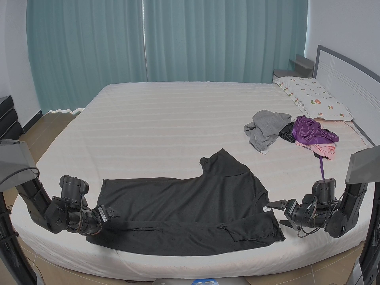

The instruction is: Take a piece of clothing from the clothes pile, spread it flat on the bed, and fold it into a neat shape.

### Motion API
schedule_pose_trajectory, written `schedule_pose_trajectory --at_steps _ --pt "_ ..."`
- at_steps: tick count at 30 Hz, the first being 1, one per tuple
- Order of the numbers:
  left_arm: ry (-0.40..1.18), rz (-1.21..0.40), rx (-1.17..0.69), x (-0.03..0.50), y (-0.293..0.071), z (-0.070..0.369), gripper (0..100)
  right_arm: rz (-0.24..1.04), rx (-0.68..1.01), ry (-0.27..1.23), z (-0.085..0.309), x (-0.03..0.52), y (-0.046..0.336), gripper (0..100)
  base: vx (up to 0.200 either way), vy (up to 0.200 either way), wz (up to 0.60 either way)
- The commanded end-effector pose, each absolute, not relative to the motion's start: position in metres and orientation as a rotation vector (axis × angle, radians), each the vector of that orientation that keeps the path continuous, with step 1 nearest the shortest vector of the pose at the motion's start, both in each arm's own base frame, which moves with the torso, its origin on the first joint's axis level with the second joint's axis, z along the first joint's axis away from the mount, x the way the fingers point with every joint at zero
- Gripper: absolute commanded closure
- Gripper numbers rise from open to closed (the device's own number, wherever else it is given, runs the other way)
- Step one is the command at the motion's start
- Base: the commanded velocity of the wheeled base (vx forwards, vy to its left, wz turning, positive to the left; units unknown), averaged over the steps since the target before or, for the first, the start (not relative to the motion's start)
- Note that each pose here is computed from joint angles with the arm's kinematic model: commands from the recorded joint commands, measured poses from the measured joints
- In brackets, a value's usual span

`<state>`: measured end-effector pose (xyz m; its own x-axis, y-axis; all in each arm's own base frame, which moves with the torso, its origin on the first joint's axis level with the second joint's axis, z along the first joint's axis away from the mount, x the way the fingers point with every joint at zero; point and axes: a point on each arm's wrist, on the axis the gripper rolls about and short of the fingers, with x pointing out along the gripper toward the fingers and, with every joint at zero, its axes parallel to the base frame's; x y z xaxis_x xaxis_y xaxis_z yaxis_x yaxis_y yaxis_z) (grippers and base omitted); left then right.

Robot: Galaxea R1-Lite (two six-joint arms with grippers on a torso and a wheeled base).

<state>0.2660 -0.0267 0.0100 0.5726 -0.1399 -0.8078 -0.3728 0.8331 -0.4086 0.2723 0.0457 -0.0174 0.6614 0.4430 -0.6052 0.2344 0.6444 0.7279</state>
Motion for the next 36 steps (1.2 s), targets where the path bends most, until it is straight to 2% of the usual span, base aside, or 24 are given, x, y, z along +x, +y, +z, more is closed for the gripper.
schedule_pose_trajectory --at_steps 1,11,22,28,36 --pt "0.981 0.137 -0.581 0.263 -0.031 0.008 0 0.139 0.887 0.874 -0.018 0.271 0.047 0 0.0 0.0 0.0" --pt "1.012 0.135 -0.564 0.265 -0.038 -0.001 0 0.144 0.882 0.877 -0.019 0.271 0.048 0 0.0 0.0 0.0" --pt "1.001 0.199 -0.542 0.291 -0.037 -0.022 0 0.143 0.882 0.878 -0.019 0.271 0.048 0 0.0 0.0 0.0" --pt "0.941 0.219 -0.559 0.31 -0.032 -0.02 0 0.143 0.882 0.875 -0.019 0.272 0.048 0 0.0 0.0 0.0" --pt "0.822 0.27 -0.704 0.338 -0.02 -0.005 0 0.143 0.882 0.875 -0.019 0.272 0.048 0 0.0 0.0 0.0"
